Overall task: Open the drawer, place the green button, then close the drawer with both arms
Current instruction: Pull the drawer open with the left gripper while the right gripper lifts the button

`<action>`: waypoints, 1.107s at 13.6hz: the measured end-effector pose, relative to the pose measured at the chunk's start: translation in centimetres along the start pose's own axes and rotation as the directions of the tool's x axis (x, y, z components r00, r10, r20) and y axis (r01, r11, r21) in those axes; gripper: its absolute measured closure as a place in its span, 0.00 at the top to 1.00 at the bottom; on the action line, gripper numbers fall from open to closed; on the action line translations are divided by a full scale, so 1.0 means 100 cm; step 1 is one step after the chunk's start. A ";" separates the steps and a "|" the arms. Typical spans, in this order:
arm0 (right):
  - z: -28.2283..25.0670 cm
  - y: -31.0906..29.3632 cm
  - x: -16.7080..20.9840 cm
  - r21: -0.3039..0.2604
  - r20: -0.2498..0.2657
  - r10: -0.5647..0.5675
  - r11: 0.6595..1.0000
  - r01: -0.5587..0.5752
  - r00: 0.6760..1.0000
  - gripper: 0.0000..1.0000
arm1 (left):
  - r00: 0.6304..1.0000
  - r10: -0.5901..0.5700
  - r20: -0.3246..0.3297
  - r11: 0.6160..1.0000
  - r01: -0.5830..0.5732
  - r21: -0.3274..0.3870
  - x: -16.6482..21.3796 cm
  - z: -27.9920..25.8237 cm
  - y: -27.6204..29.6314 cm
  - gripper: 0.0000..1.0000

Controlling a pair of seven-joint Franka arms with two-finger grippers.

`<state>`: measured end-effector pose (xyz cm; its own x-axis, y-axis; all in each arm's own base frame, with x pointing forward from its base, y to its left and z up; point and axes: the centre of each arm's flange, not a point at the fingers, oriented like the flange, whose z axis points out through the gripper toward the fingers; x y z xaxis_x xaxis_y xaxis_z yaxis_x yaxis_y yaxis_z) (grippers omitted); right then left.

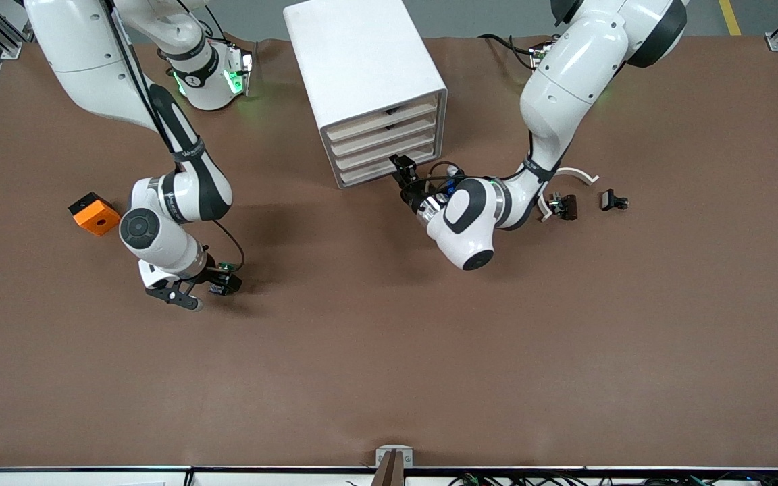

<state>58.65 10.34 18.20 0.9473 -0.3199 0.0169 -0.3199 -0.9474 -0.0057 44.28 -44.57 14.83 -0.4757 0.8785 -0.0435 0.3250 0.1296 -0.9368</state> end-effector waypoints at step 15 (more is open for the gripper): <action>-0.002 -0.004 0.007 0.001 -0.015 -0.003 1.000 0.003 1.000 0.89 | 0.996 0.001 -0.085 0.999 0.004 0.048 -0.008 0.064 -0.005 0.08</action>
<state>59.39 10.49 18.39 0.9479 -0.3169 0.0318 -0.3169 -0.9484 -0.0067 39.27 -48.29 13.06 -0.4043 0.9145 -0.0143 0.2832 0.1103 -0.9527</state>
